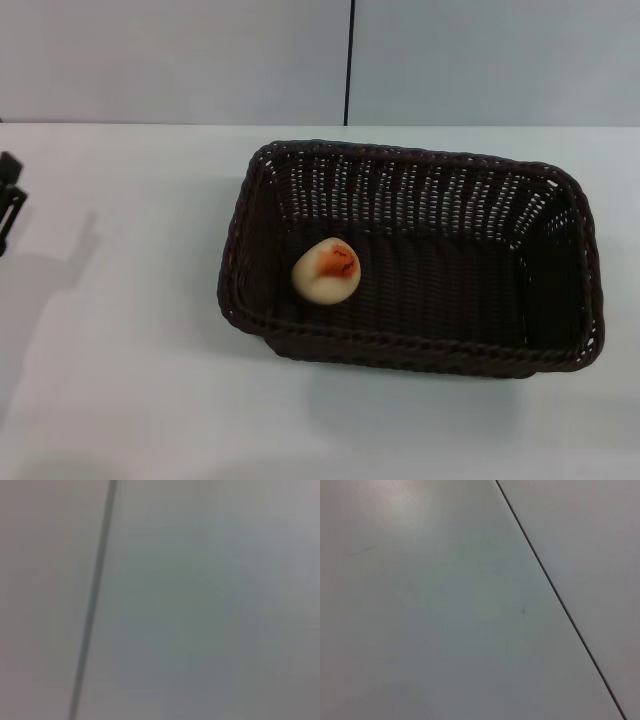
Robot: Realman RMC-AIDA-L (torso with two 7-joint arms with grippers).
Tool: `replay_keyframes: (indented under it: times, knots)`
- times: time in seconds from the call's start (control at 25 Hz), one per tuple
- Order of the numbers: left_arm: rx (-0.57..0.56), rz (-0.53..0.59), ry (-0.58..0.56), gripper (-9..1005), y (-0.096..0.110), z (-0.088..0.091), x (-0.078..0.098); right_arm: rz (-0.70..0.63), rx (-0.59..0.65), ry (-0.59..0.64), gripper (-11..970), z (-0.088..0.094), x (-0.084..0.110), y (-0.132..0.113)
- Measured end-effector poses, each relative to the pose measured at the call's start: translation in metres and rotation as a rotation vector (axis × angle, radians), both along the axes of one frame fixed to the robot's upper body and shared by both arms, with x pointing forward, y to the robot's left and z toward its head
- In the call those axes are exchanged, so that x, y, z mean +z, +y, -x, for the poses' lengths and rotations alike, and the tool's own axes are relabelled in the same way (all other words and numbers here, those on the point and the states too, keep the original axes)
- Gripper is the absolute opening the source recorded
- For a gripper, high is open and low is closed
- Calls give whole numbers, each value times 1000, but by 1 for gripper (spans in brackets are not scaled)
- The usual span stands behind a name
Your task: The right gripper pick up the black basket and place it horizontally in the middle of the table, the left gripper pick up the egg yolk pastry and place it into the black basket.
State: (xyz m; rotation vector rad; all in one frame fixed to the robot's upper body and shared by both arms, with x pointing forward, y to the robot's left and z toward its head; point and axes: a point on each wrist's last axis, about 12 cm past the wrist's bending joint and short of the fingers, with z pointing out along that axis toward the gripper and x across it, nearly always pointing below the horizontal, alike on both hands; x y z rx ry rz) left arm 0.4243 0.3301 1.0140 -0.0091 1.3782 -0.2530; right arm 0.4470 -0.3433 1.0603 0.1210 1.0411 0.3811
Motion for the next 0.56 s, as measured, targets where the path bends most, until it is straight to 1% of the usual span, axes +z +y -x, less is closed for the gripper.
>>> replay_keyframes:
  times: [0.24,0.56]
  knots:
    - [29,15,20,819,2,12,-5,-8,4,11,811,-12,1,4]
    - [43,2,37,819,6,12,-6,-23,0,49,811,-9,-5,6]
